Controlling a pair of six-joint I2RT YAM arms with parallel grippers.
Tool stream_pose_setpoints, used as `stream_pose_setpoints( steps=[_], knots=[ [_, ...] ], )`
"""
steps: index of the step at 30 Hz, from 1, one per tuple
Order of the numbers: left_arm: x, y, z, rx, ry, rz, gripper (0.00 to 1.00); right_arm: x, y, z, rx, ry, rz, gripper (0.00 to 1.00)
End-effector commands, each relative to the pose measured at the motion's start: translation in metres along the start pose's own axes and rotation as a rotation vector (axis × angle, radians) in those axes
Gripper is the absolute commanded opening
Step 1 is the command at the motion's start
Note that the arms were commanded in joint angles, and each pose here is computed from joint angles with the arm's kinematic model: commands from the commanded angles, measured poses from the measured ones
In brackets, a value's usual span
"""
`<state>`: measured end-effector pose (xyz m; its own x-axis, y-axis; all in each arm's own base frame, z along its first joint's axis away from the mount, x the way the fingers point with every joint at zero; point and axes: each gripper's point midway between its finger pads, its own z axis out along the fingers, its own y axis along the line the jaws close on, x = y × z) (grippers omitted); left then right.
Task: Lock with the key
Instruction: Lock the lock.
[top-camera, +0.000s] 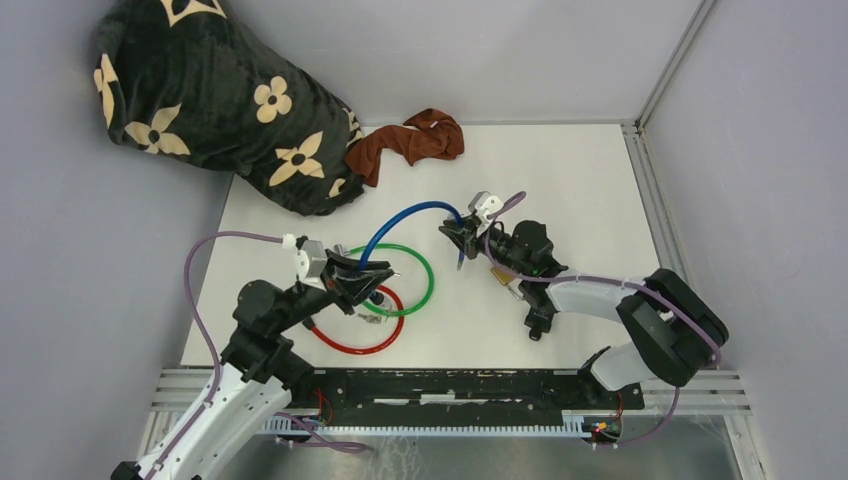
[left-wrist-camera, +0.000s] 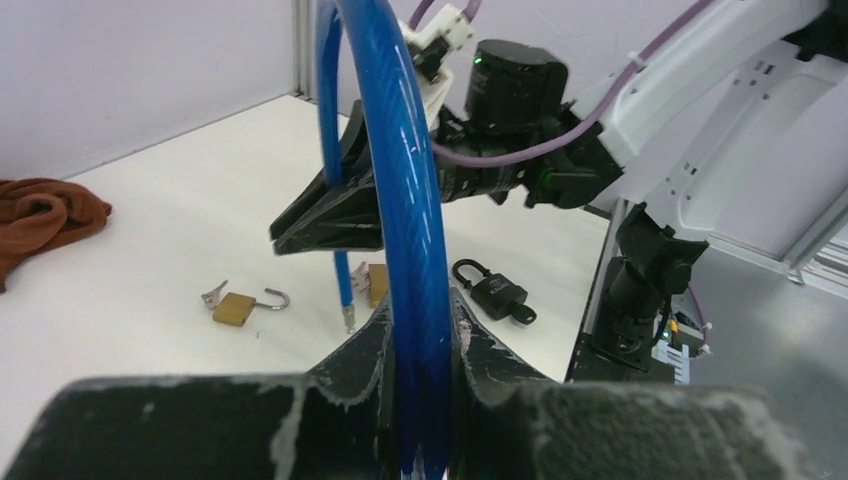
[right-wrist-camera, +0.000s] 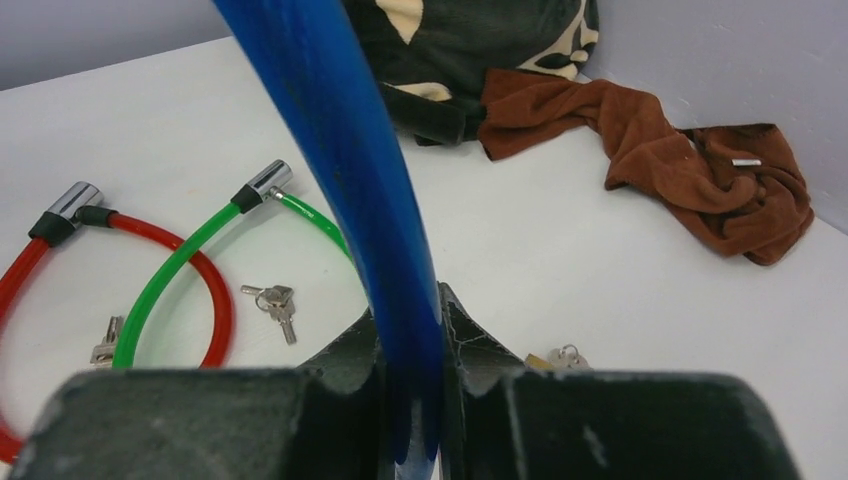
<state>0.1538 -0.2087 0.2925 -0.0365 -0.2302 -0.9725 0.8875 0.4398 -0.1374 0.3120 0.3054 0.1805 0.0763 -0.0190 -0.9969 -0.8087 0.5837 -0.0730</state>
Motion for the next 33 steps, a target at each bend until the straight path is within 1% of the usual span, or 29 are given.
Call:
stream_pose_setpoints(
  steps=[1, 2, 3, 4, 5, 7, 9, 12, 15, 19, 21, 23, 25, 29, 33],
  knots=[
    [0.0, 0.02, -0.004, -0.102, -0.045, -0.006, 0.16, -0.057, -0.007, -0.007, 0.014, -0.069, 0.028, 0.0],
    [0.013, 0.026, -0.005, -0.121, -0.011, 0.01, 0.24, -0.063, -0.009, -0.011, 0.025, -0.054, 0.019, 0.0],
    [0.028, 0.027, -0.007, -0.103, 0.036, 0.049, 0.28, -0.07, -0.01, -0.015, 0.031, -0.033, 0.014, 0.0],
    [0.044, 0.026, -0.009, -0.071, 0.083, 0.106, 0.31, -0.076, -0.011, -0.019, 0.034, -0.013, 0.011, 0.0],
    [0.061, 0.028, -0.012, -0.054, 0.13, 0.153, 0.32, -0.081, -0.01, -0.021, 0.033, 0.016, 0.019, 0.0],
    [0.083, 0.04, -0.016, -0.069, 0.184, 0.239, 0.32, -0.089, -0.01, -0.027, 0.039, 0.045, 0.036, 0.0],
    [0.089, 0.045, -0.014, -0.066, 0.197, 0.271, 0.28, -0.096, -0.006, -0.035, 0.043, 0.041, 0.085, 0.0],
    [0.093, 0.048, -0.009, -0.065, 0.203, 0.257, 0.27, -0.106, -0.003, -0.043, 0.044, 0.03, 0.129, 0.0],
    [0.098, 0.048, -0.004, -0.046, 0.223, 0.243, 0.27, -0.118, -0.005, -0.047, 0.064, 0.025, 0.136, 0.0],
    [0.098, 0.05, 0.001, -0.039, 0.239, 0.237, 0.36, -0.135, -0.006, -0.053, 0.075, 0.007, 0.128, 0.0],
    [0.095, 0.049, 0.006, -0.035, 0.237, 0.217, 0.37, -0.144, -0.007, -0.057, 0.079, -0.001, 0.121, 0.0],
    [0.096, 0.051, 0.008, -0.036, 0.25, 0.201, 0.36, -0.152, -0.01, -0.062, 0.1, -0.008, 0.11, 0.0],
    [0.104, 0.058, 0.007, -0.074, 0.273, 0.182, 0.36, -0.164, -0.012, -0.067, 0.114, -0.032, 0.099, 0.0],
    [0.116, 0.069, 0.006, -0.14, 0.283, 0.126, 0.46, -0.178, -0.011, -0.071, 0.113, -0.058, 0.099, 0.0],
    [0.104, 0.073, 0.012, -0.188, 0.238, 0.071, 0.51, -0.17, -0.004, -0.07, 0.086, -0.07, 0.14, 0.0]
  ],
)
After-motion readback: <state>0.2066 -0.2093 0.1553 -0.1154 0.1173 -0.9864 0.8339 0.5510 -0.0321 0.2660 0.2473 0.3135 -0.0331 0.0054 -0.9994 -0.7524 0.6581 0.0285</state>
